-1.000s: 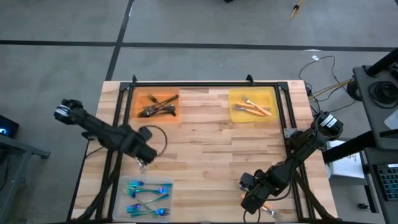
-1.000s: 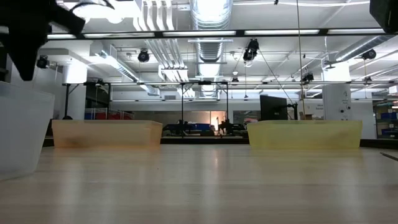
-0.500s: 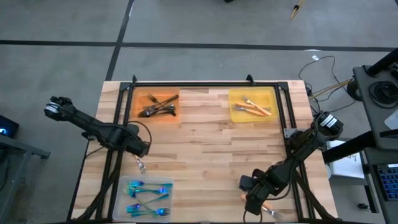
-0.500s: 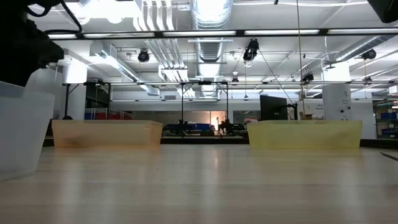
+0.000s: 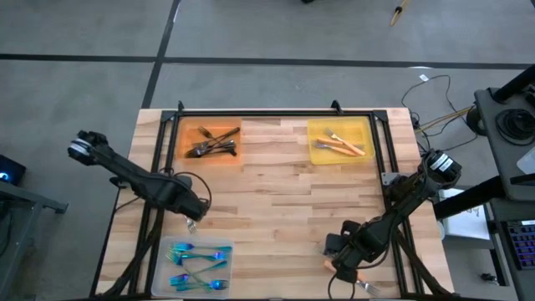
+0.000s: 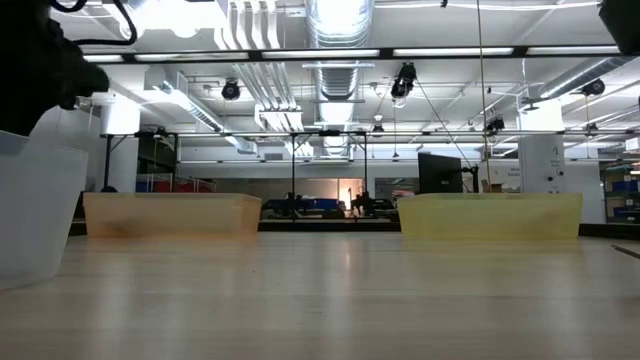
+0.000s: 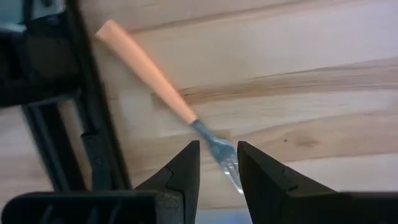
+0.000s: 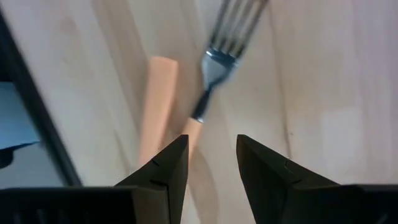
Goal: Sort silverware by color (type)
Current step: Put the orange fork into the yellow bin
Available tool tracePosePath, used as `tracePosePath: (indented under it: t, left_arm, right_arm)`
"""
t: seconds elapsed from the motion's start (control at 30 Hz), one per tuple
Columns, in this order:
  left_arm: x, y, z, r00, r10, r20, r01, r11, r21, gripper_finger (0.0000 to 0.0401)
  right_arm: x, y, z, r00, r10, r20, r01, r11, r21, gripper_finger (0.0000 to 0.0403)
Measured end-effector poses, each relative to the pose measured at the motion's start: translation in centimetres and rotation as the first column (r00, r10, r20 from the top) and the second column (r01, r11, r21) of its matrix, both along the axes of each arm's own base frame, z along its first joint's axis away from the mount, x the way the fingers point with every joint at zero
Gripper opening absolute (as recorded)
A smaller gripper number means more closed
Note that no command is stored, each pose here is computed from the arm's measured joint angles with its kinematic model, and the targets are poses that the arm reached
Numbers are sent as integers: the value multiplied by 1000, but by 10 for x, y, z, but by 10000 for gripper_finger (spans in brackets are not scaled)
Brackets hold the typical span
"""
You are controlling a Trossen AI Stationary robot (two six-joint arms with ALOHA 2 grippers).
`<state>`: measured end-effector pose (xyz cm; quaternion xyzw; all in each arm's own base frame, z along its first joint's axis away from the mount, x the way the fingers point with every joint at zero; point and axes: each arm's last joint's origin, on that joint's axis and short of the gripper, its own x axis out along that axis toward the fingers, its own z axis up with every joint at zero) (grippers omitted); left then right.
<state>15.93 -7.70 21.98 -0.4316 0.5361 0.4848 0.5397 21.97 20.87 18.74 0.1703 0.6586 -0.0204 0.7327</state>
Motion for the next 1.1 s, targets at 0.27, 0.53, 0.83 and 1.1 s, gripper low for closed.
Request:
tracePosePath:
  t: [0.27,0.53,0.83,1.1]
  left_arm:
    - [-4,-12,-16,993,78,-92,-75,996,41,89]
    - [-21,-13,-36,954,284,-93,-273,955,114,89]
    - [-21,-14,-54,933,359,-24,-358,933,46,89]
    - [-20,-14,-65,926,377,-28,-377,926,9,89]
  right_arm:
    - [-5,-4,-1,999,27,-45,-29,998,-48,130]
    - [-6,-5,-1,995,79,-54,-82,995,-55,130]
    - [-10,-1,-2,994,97,-57,-100,993,-57,127]
    - [-19,8,-2,990,127,-59,-130,990,-56,125]
